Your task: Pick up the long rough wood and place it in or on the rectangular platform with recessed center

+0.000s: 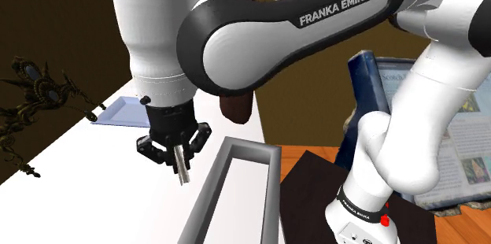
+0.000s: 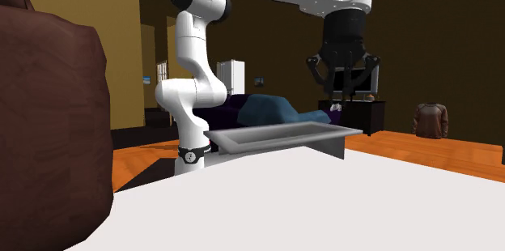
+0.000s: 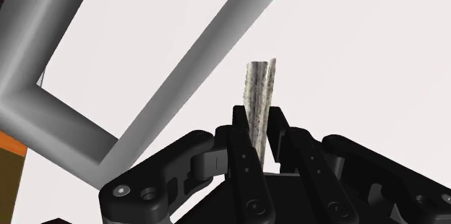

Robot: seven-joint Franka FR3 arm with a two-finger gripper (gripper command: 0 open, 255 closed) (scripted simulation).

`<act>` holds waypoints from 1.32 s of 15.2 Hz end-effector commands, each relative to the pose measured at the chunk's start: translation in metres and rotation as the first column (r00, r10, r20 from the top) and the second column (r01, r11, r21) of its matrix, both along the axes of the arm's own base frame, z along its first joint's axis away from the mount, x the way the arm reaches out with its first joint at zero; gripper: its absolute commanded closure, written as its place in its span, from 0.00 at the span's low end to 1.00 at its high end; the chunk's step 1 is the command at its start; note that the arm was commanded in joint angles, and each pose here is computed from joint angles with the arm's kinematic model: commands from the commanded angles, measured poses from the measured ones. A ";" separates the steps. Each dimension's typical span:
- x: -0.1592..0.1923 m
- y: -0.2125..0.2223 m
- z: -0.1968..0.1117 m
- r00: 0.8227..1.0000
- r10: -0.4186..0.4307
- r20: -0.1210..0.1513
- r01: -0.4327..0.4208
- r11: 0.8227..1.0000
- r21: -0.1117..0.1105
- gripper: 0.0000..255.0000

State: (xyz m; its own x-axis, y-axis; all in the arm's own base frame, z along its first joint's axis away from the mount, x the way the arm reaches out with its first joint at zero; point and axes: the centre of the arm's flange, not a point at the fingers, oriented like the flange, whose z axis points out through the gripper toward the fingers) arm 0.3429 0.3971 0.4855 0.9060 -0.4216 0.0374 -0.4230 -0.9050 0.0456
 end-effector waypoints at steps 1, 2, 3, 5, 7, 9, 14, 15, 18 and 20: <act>-0.025 -0.016 -0.002 1.000 -0.002 0.000 0.002 1.000 0.000 1.00; -0.036 -0.023 -0.002 1.000 -0.002 0.000 0.002 1.000 0.000 1.00; -0.047 -0.030 -0.001 1.000 -0.002 0.000 0.002 1.000 0.000 1.00; -0.069 -0.044 0.000 1.000 -0.002 0.000 0.002 1.000 0.000 1.00; -0.091 -0.059 0.001 1.000 -0.002 0.000 0.002 1.000 0.000 1.00; -0.111 -0.071 -0.004 1.000 -0.002 0.000 0.002 1.000 0.000 1.00; -0.111 -0.071 -0.030 1.000 -0.002 0.000 0.002 1.000 0.000 1.00; -0.111 -0.071 -0.035 1.000 -0.002 0.000 0.002 1.000 0.000 1.00; -0.111 -0.071 -0.051 1.000 -0.002 0.000 0.002 1.000 0.000 1.00; -0.111 -0.071 -0.062 1.000 -0.002 0.000 0.002 1.000 0.000 1.00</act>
